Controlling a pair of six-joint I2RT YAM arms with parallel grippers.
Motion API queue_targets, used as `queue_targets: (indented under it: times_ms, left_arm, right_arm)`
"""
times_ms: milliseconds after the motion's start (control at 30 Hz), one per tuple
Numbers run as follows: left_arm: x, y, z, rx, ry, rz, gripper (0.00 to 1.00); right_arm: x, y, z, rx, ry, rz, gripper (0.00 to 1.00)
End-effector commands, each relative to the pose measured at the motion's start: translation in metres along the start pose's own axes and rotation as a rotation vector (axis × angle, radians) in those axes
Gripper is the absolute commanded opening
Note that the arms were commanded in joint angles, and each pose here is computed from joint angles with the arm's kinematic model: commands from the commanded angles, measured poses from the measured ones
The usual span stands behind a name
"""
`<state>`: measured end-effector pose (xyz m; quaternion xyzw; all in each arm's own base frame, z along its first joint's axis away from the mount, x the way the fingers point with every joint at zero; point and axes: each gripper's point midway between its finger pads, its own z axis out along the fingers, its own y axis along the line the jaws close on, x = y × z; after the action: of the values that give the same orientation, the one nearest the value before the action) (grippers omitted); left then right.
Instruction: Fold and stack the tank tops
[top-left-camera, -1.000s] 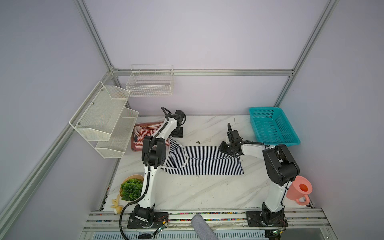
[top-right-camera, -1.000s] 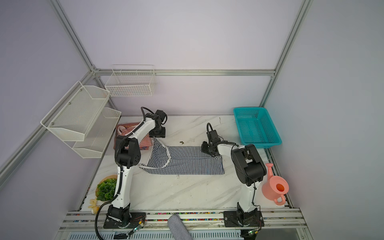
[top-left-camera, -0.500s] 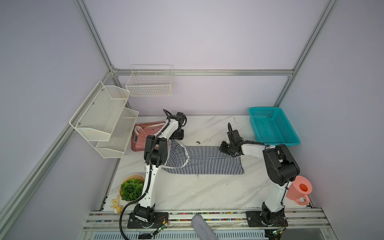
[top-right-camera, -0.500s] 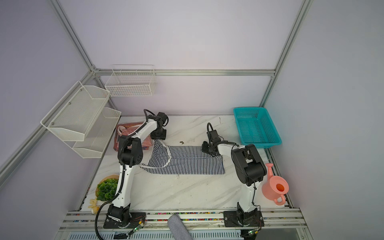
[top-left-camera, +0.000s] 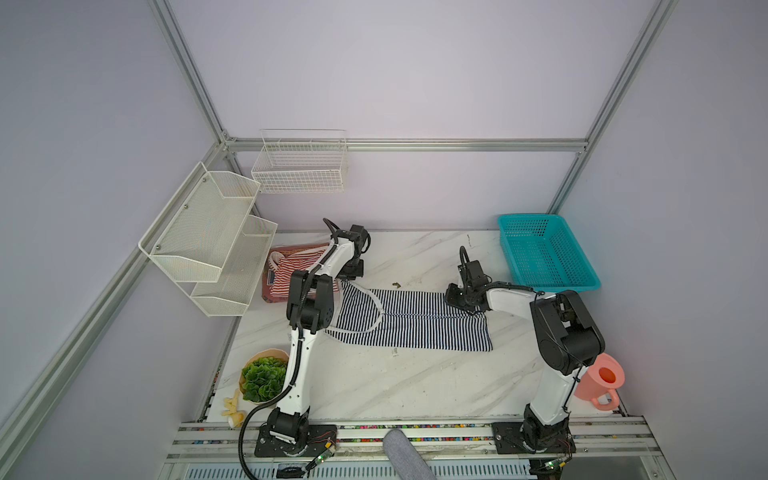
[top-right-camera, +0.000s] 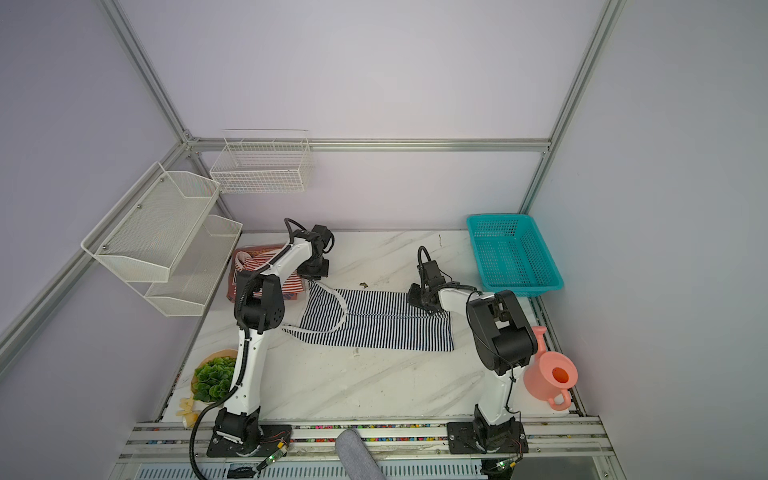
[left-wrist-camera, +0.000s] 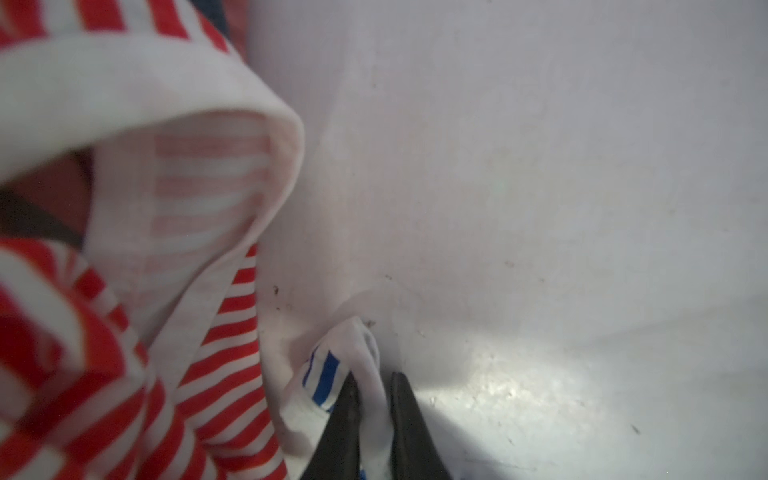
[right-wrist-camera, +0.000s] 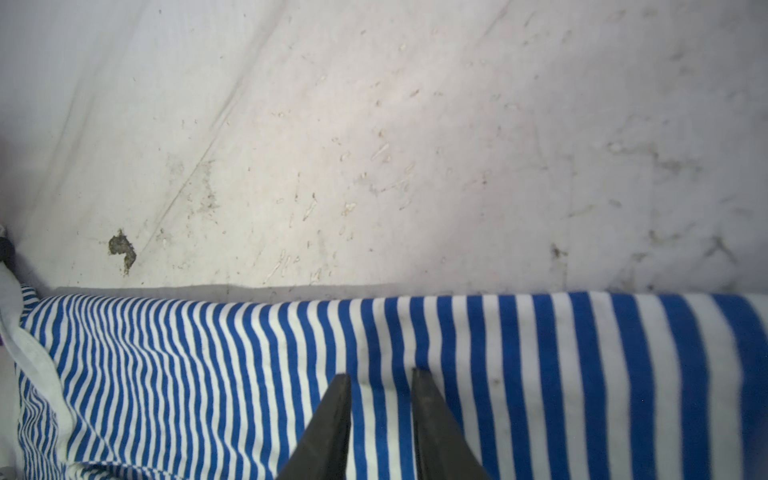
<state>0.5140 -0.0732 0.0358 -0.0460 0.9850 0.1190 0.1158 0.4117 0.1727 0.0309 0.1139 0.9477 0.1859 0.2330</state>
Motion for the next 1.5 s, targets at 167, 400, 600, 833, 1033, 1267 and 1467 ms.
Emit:
queue_targets:
  times_ms: [167,400,600,833,1033,1267,1467]
  left_arm:
    - [-0.002,0.026,-0.049,-0.016,-0.087,-0.098,0.08]
    - [0.024,0.035,-0.049,-0.025,-0.081,-0.144,0.08]
    - [0.039,0.043,-0.043,-0.060,-0.063,-0.167,0.16]
    - [0.047,0.050,-0.042,-0.092,-0.062,-0.181,0.21]
    - [0.043,0.052,-0.043,-0.098,-0.074,-0.194,0.23]
    - [0.041,0.049,-0.035,-0.105,-0.064,-0.187,0.23]
    - [0.024,0.062,-0.057,-0.136,-0.128,-0.211,0.23]
  right_arm:
    - [0.038,-0.042,0.003,0.138,0.108,0.014,0.30]
    - [0.039,-0.045,0.005,0.142,0.112,0.011,0.30]
    - [0.041,-0.049,0.005,0.149,0.117,0.008,0.30]
    - [0.049,-0.070,0.000,0.176,0.128,0.029,0.30]
    - [0.055,-0.088,-0.003,0.203,0.137,0.052,0.30]
    - [0.055,-0.091,-0.004,0.203,0.138,0.062,0.30]
    - [0.050,-0.091,-0.007,0.203,0.127,0.072,0.30]
